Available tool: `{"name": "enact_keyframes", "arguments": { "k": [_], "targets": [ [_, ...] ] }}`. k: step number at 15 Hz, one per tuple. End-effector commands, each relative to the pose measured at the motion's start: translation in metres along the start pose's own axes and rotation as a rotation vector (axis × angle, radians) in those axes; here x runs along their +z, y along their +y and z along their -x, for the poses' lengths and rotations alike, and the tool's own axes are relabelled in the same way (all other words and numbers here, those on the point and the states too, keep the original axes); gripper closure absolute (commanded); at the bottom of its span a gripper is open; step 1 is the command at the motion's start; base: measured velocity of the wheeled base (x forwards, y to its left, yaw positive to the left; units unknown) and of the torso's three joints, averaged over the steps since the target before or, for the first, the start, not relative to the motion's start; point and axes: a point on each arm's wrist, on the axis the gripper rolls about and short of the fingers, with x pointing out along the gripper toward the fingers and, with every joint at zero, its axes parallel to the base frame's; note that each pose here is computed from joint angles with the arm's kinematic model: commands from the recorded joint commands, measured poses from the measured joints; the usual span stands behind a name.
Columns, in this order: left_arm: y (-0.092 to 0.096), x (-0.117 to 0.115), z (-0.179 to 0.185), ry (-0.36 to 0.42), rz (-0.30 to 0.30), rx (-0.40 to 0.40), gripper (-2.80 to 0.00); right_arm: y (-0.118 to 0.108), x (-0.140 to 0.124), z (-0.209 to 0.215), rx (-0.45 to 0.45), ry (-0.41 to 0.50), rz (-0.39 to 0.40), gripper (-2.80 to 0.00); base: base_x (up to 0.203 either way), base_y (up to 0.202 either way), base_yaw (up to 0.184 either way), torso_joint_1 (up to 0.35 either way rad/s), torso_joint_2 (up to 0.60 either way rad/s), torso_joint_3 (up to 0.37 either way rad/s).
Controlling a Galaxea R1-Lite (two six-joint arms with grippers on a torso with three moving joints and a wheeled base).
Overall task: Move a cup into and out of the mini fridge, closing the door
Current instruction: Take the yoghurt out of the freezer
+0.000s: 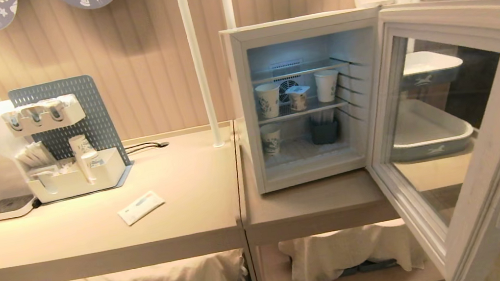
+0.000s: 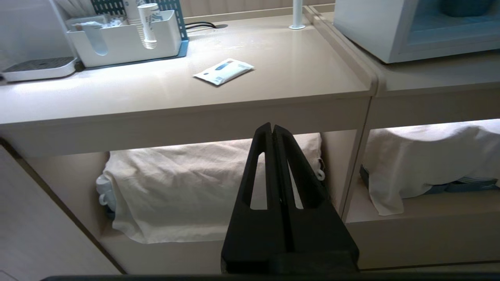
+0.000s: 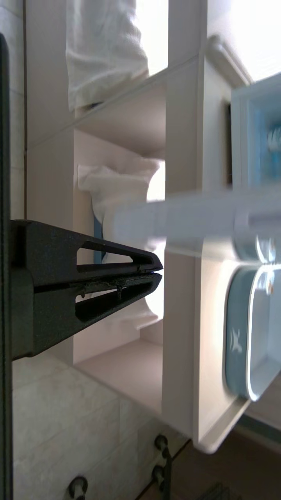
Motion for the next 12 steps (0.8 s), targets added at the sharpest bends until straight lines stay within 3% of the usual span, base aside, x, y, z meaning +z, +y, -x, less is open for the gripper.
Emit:
{"name": "enact_keyframes", "arguments": {
  "k": [1,9,12],
  "targets": [
    [0.0000,0.0000,-0.0001,0.001,-0.001,0.001,0.00,0.0000,0.0000,0.0000,0.000,0.000,0.001,0.00,0.000,0.189,-0.003,-0.004,0.00,0.009],
    [0.0000,-0.0001,-0.0001,0.002,0.001,0.000,0.00,0.0000,0.0000,0.0000,0.000,0.000,0.001,0.00,0.000,0.183,0.002,0.002,0.00,0.003],
    [0.0000,-0.0004,-0.0002,0.003,0.001,0.000,0.00,0.0000,0.0000,0.0000,0.000,0.000,0.001,0.00,0.000,0.035,-0.001,0.002,0.00,0.001]
  ]
}}
